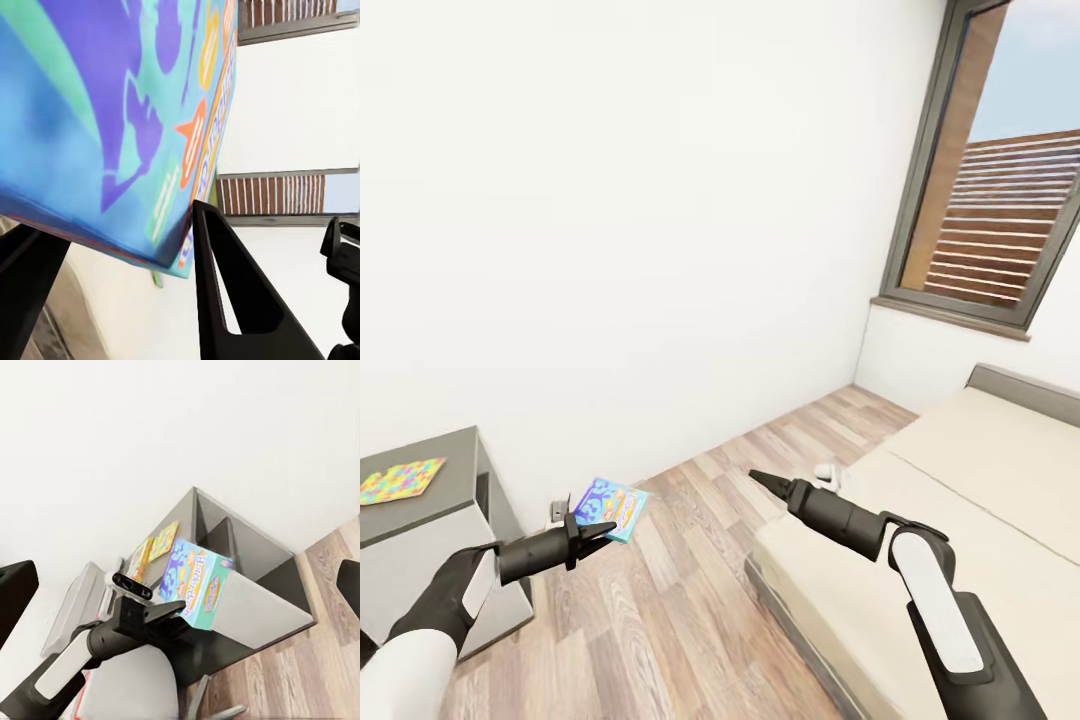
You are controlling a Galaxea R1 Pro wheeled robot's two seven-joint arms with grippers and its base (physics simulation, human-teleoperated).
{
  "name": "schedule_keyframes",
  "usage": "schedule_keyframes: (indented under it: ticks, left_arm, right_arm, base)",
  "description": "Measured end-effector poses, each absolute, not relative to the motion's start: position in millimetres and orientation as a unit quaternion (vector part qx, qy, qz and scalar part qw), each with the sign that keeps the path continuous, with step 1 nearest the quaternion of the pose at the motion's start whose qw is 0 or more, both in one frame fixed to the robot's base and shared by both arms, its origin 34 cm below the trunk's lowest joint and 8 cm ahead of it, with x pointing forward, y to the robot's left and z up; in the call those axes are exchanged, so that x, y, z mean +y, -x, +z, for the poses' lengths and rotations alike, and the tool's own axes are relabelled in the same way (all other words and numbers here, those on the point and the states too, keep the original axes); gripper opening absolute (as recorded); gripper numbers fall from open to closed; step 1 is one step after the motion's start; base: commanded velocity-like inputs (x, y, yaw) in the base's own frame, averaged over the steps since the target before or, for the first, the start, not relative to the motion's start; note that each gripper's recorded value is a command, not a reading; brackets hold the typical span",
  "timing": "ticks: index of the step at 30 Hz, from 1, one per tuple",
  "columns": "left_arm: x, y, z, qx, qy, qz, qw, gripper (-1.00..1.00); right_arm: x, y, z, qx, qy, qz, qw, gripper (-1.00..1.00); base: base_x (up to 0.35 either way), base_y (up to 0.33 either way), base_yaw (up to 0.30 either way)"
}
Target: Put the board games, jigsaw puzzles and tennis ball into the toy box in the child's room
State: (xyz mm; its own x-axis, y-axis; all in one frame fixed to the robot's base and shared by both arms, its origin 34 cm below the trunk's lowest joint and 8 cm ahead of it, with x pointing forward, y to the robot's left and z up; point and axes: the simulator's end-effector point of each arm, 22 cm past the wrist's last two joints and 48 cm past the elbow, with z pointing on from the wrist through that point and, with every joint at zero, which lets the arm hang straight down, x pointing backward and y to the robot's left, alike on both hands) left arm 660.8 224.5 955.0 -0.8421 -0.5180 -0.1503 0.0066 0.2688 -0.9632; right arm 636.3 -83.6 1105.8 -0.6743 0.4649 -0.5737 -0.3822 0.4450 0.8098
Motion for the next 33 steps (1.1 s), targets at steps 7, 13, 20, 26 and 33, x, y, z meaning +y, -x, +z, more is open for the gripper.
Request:
schedule_keyframes:
  ticks: [7,13,20,26,33]
  left_arm:
    - [225,-658,963,0.764,0.166,-0.581,0.227,-1.00]
    - [225,-656,970,0.764,0.165,-0.580,0.229,-1.00]
    - [225,-654,978,0.764,0.163,-0.581,0.230,-1.00]
    - [225,-652,984,0.764,0.162,-0.581,0.232,-1.00]
    - [225,-649,991,0.763,0.161,-0.581,0.234,-1.00]
  right_arm:
    - [-80,-632,1114,0.749,-0.023,0.526,0.403,1.00]
    - [-80,-630,1121,0.748,-0.022,0.526,0.404,1.00]
    - [-79,-626,1128,0.747,-0.020,0.526,0.405,1.00]
    - [-80,-624,1135,0.747,-0.020,0.526,0.407,1.00]
    - [-79,-620,1142,0.746,-0.019,0.526,0.409,1.00]
  base:
    - [0.000,0.000,0.268]
    - [0.000,0.000,0.268]
    - [0.000,0.000,0.268]
    - [0.000,0.000,0.268]
    - [0.000,0.000,0.268]
